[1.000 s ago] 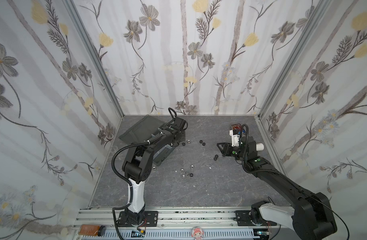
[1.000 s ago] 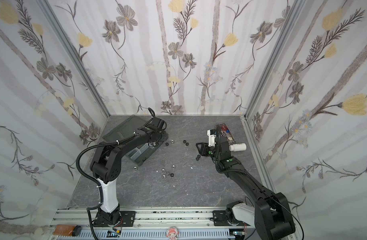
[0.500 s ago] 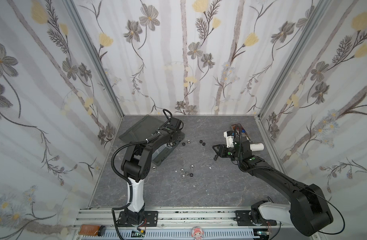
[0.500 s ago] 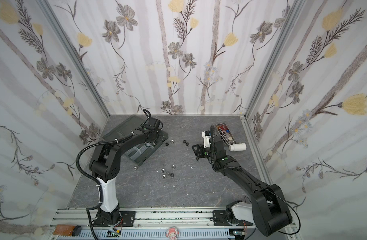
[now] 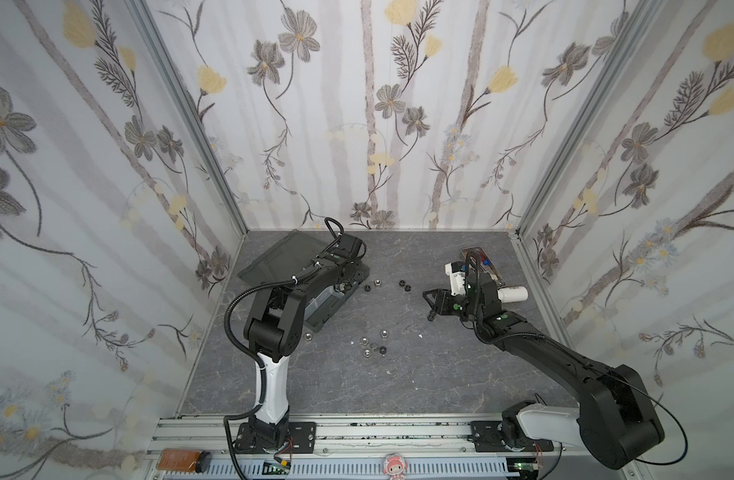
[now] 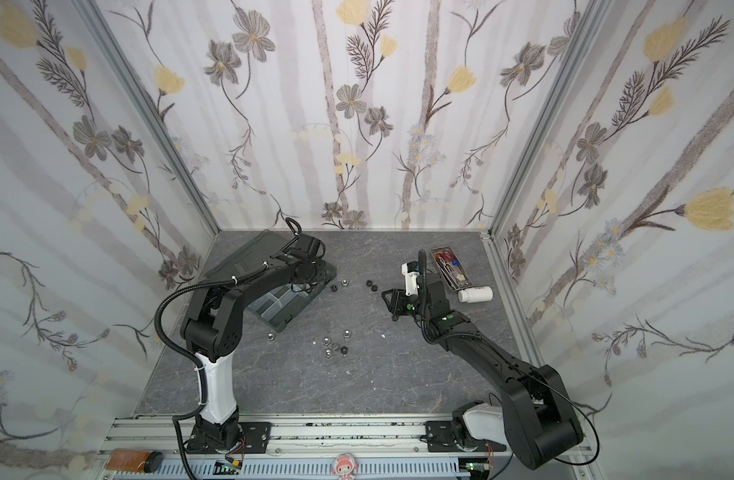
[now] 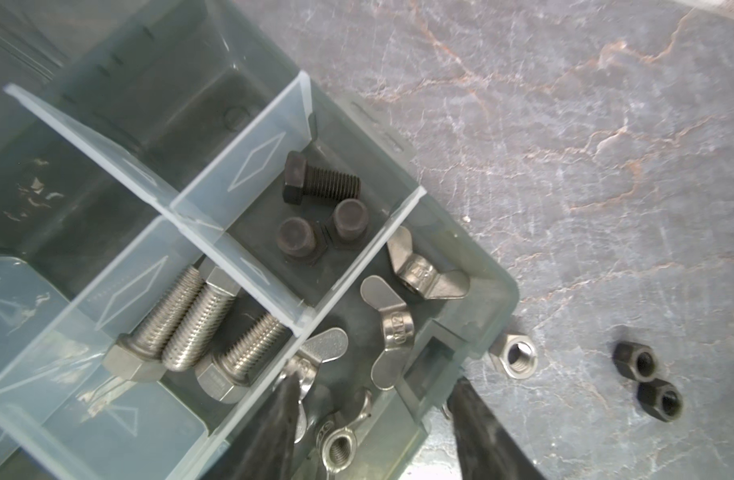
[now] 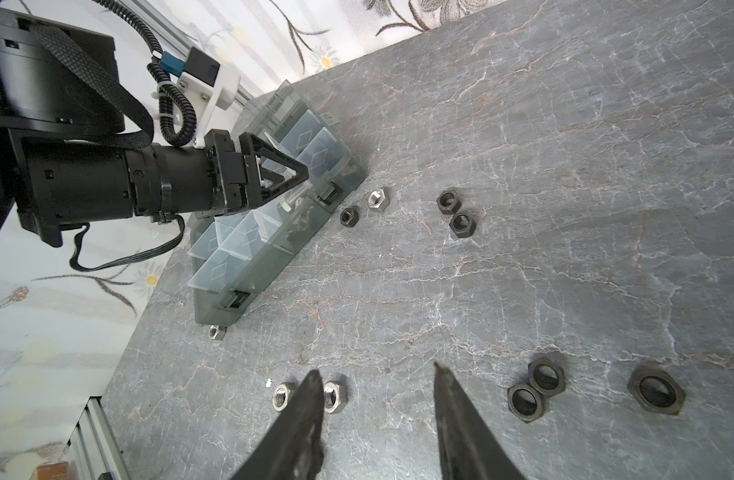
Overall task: Sort the screws and nuts into containers
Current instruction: 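Lower the wing nut into the wing nut compartment and open the left gripper, then withdraw the left gripper while the right gripper moves to the silver hex nuts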
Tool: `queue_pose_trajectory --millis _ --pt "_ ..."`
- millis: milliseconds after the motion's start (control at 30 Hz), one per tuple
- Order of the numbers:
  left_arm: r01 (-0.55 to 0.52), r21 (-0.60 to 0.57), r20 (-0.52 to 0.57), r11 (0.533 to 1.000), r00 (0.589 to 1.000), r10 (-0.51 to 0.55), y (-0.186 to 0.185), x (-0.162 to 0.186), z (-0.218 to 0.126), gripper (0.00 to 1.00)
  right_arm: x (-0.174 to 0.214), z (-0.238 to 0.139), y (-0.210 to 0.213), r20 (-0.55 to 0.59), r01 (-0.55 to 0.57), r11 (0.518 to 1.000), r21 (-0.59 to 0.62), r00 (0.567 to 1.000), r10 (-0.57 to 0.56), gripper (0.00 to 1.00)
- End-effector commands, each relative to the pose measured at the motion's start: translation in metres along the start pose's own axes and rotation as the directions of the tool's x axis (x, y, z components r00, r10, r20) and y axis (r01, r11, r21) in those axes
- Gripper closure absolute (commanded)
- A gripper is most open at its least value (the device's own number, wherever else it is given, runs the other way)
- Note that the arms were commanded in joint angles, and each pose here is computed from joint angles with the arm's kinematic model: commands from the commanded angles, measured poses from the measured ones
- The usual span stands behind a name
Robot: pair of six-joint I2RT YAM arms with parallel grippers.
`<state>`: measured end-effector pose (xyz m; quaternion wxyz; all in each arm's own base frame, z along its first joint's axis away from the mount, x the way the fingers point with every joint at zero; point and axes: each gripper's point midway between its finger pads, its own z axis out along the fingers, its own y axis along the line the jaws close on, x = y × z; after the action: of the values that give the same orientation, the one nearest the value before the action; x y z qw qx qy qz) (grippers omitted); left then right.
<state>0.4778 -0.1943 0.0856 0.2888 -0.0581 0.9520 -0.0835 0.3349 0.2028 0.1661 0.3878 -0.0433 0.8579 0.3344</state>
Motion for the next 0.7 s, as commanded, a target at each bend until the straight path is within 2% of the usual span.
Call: queue_pose_trajectory --millis 0,300,333,667 --pt "0.028 0.018 0.041 0.999 0.999 -0.029 -0.004 -0.016 -0.019 0.36 -0.008 0.0 0.005 0.023 0.01 1.0 -0.009 1.0 -0.009 0.55" --pt "0.04 0.096 0.138 0.995 0.989 -0.053 -0.015 -0.038 -0.081 0.21 0.004 0.005 0.008 -0.032 0.03 1.0 0.011 0.999 -0.029 0.52" --pt "0.039 0.108 0.146 0.993 0.988 -0.055 -0.016 -0.037 -0.088 0.2 -0.007 0.005 0.016 -0.015 0.044 0.999 0.003 0.999 -0.044 0.51" --pt "0.055 0.172 0.197 0.984 0.976 -0.089 -0.004 -0.014 -0.15 0.03 0.018 0.015 0.038 -0.089 0.123 0.992 0.015 0.989 -0.122 0.44"
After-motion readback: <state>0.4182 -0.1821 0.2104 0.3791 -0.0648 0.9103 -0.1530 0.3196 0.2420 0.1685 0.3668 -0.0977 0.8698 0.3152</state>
